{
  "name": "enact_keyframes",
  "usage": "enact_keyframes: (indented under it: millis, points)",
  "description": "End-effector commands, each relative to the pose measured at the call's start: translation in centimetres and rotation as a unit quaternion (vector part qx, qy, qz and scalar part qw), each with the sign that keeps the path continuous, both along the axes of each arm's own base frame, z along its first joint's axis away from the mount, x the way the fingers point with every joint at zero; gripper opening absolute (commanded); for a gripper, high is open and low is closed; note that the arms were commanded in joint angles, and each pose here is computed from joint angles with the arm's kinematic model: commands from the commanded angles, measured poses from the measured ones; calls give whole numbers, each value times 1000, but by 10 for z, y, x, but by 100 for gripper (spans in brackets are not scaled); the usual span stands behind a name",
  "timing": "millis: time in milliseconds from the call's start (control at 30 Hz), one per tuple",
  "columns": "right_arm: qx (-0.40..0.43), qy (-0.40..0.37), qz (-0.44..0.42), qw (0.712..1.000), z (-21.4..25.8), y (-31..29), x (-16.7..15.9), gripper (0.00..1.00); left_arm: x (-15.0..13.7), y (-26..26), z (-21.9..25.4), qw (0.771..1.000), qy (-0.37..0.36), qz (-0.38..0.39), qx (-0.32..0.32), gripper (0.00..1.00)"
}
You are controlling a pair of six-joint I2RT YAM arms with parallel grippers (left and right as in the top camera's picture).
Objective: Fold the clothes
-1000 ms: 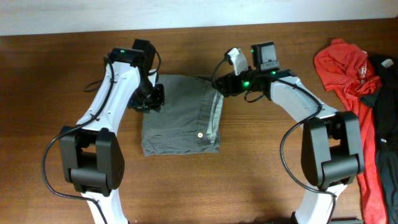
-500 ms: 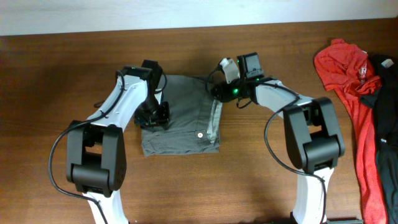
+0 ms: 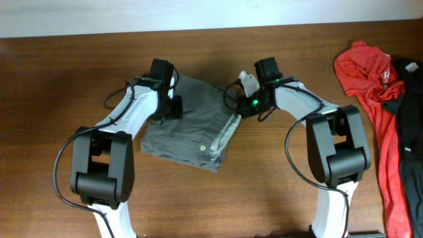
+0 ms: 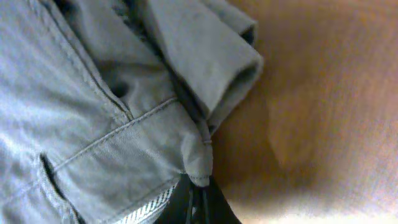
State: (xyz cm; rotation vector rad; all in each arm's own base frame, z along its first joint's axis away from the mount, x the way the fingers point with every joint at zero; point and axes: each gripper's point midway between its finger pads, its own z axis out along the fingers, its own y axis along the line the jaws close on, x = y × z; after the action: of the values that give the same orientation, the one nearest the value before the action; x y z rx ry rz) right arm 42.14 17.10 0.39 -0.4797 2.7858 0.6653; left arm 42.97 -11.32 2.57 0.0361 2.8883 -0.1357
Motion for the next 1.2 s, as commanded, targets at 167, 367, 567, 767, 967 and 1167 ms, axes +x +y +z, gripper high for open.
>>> enact_keyframes:
  millis: [167, 367, 567, 767, 967, 1167]
  points:
    - [-40, 134, -49, 989, 22, -19, -68, 6, 62, -16, 33, 990, -137, -41, -15, 55]
    - [-70, 71, -66, 993, 67, -34, -63, 59, 73, -11, 116, 989, -137, -63, -5, 66]
    - [-12, -93, -70, 993, 138, -20, -18, 29, 43, -5, 173, 994, -91, -65, -9, 67]
    - [93, -75, 2, 993, 114, 43, -11, 11, 18, 0, 182, 997, -53, -49, -9, 58]
    - [51, 14, -65, 997, 14, 67, -6, 4, -4, 5, 202, 998, -46, -46, -9, 59]
    - [-97, 136, -331, 929, -30, -40, -20, 4, -31, 11, 202, 999, -3, -46, -1, 68]
